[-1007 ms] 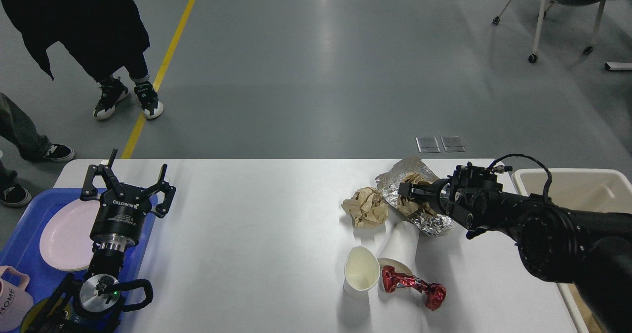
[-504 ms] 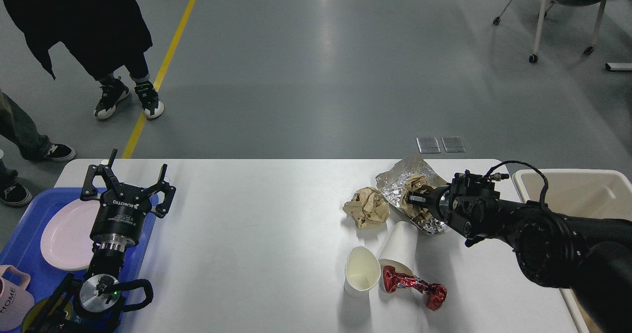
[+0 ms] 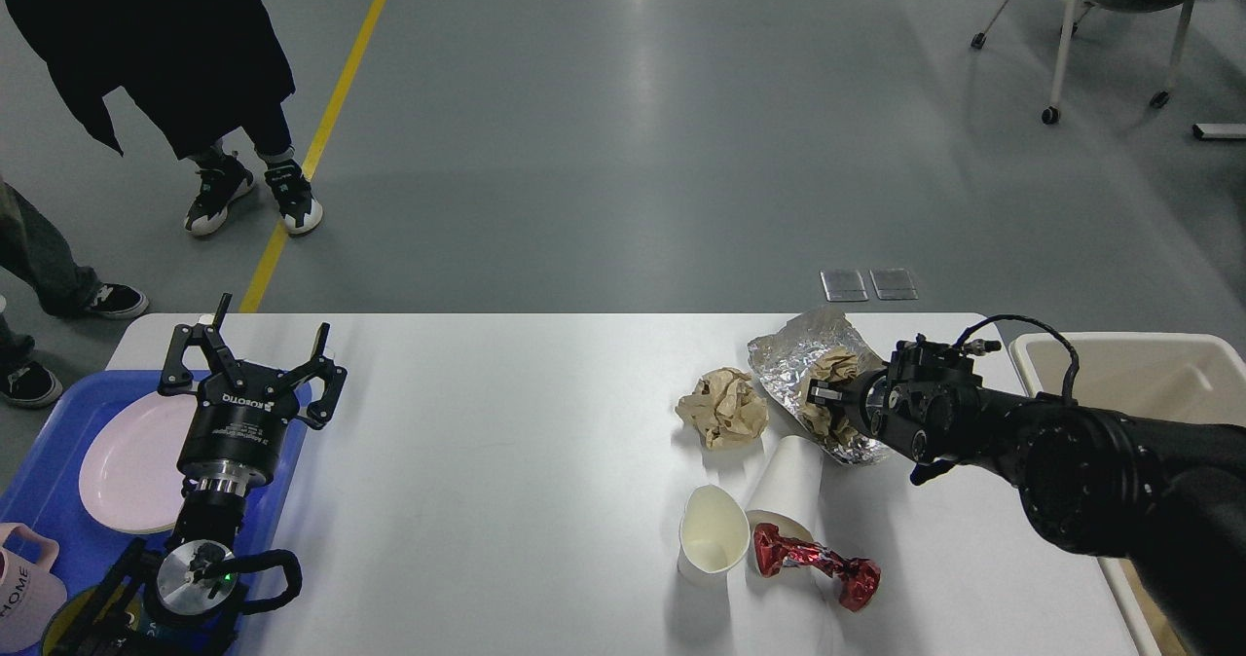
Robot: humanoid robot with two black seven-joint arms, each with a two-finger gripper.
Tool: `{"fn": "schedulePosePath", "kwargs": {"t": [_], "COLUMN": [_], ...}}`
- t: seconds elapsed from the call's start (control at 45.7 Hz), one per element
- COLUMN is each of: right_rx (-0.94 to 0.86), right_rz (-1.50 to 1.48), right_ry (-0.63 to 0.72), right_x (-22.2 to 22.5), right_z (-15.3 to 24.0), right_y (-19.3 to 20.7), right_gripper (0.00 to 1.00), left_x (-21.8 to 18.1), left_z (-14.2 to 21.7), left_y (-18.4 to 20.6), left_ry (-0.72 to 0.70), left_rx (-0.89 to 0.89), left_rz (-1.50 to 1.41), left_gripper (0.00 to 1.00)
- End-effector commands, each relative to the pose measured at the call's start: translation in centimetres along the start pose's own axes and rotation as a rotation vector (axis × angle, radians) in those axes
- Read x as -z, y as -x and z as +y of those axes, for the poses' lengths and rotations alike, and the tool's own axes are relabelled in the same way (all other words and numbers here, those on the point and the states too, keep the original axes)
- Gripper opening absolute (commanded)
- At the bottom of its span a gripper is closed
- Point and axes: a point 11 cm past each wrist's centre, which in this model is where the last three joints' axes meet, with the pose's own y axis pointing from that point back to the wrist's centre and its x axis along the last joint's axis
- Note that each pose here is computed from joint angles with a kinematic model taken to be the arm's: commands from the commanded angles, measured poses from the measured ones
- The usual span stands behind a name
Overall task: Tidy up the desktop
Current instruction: 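Grasp the crumpled brown paper on the foil with the right gripper, then carry the brown paper to the bin and release it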
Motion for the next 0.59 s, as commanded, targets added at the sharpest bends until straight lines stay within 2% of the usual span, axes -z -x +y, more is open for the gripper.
{"fn": "schedulePosePath", "kwargs": {"t": [0.0,0.285,0.569], "right_rx": [0.017,0.099,0.347], "right_rz": [-0.003,-0.048,0.013], "right_ry": [0.003,0.009,-0.058], "right_x": [-0.1,-1.7,1.1], "right_z": [1.0,7.6,18.7], "right_y": [-1.0,-7.0,-10.1], "right_gripper": [0.0,0.0,0.0], "left_x": [0.0,0.0,0.0], "left_z": [0.0,0.0,0.0], "left_y": [0.0,0.0,0.0], "left_ry": [0.0,0.001,0.0], "left_rx": [0.0,0.0,0.0], "left_rz": [0.0,0.001,0.0], "left_gripper": [0.96,0.96,0.96]}}
